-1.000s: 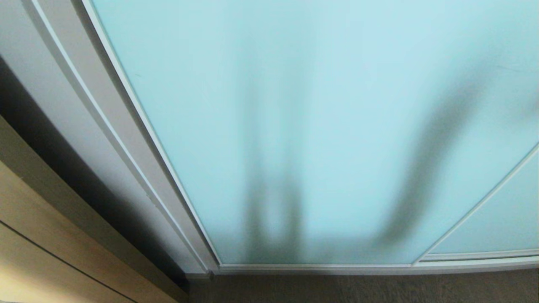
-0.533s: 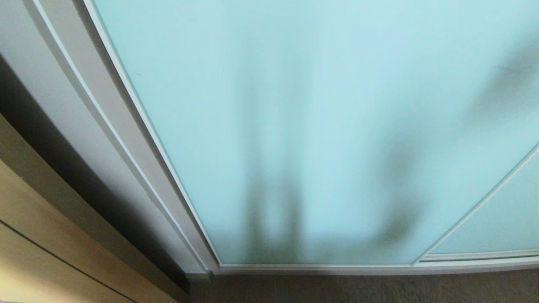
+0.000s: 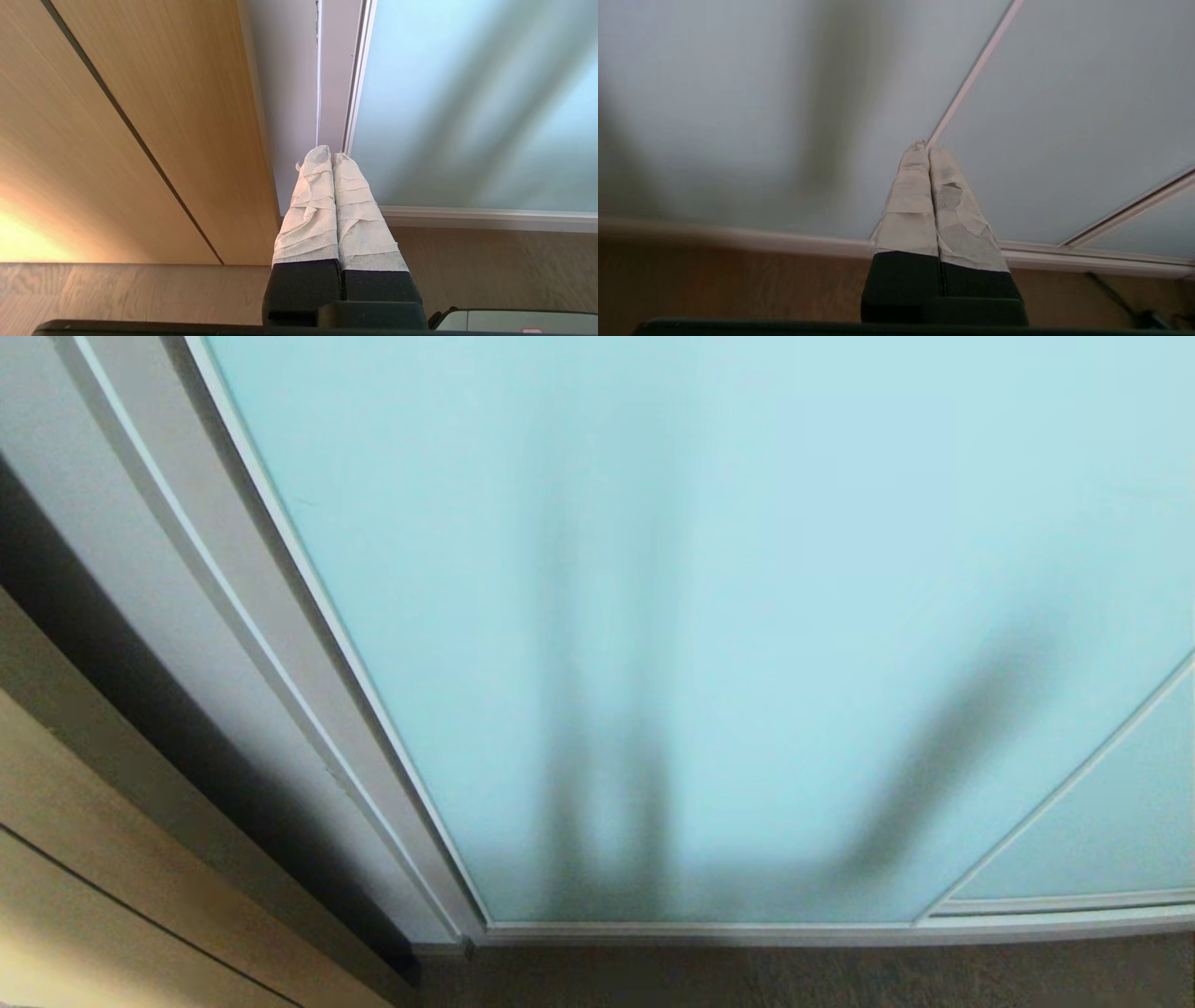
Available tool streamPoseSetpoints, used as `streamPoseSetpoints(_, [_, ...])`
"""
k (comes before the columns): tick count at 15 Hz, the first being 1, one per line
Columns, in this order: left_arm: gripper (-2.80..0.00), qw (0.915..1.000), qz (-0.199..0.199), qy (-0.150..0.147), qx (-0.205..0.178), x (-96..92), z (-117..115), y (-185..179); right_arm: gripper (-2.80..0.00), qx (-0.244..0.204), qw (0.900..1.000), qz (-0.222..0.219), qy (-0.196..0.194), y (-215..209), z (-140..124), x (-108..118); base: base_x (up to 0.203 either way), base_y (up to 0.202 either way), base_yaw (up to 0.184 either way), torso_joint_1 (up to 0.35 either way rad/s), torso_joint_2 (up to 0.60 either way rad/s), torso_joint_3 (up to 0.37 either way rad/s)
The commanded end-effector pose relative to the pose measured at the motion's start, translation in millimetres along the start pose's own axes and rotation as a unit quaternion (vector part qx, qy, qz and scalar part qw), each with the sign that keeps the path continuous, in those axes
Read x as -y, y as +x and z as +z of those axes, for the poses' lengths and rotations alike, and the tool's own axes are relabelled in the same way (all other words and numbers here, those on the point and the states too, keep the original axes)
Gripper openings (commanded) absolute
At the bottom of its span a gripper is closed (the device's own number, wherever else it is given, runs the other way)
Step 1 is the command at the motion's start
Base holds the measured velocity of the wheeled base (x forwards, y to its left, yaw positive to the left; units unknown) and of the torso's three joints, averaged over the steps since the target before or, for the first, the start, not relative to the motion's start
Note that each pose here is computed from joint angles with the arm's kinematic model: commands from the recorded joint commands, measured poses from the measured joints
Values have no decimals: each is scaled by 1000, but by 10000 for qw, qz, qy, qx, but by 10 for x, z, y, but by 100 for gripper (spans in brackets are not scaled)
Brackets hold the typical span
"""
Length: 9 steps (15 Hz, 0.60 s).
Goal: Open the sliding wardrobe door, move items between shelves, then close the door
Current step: Open the door
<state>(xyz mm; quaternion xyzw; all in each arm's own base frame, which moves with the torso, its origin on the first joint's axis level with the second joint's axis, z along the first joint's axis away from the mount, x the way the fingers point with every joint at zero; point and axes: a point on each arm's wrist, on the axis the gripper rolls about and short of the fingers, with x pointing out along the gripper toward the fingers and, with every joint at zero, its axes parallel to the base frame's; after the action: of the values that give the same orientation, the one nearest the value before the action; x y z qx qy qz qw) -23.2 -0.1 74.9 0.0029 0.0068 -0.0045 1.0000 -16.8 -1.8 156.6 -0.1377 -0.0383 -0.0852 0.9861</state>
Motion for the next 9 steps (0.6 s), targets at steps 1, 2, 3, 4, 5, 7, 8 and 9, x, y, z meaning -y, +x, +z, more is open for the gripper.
streamPoseSetpoints(1, [-280,10000,-1,2,-1,0,0,0,-280,293,9995,55,45,-155,-313,-61,0,0,0,0,0,0])
streamPoseSetpoints(2, [-280,10000,-1,2,-1,0,0,0,-280,221,9997,98,55,-162,-509,-116,0,0,0,0,0,0])
streamPoseSetpoints(3, [-280,10000,-1,-6,-1,0,0,0,-280,116,9997,163,102,-144,-641,-157,0,0,0,0,0,0])
streamPoseSetpoints(4, [-280,10000,-1,2,7,0,1,0,-280,92,9990,213,376,-135,-671,-168,0,0,0,0,0,0])
streamPoseSetpoints(5, [-280,10000,-1,0,-1,0,0,0,-280,97,9965,333,767,-138,-665,-171,0,0,0,0,0,0])
streamPoseSetpoints(7, [-280,10000,-1,2,-1,0,0,0,-280,-168,9886,729,1305,-138,-726,-205,0,0,0,0,0,0])
streamPoseSetpoints(8, [-280,10000,-1,-5,-1,0,0,0,-280,-464,9843,764,1520,-146,-771,-217,0,0,0,0,0,0])
streamPoseSetpoints(9, [-280,10000,-1,0,-2,0,0,0,-280,-487,9838,764,1548,-148,-771,-217,0,0,0,0,0,0])
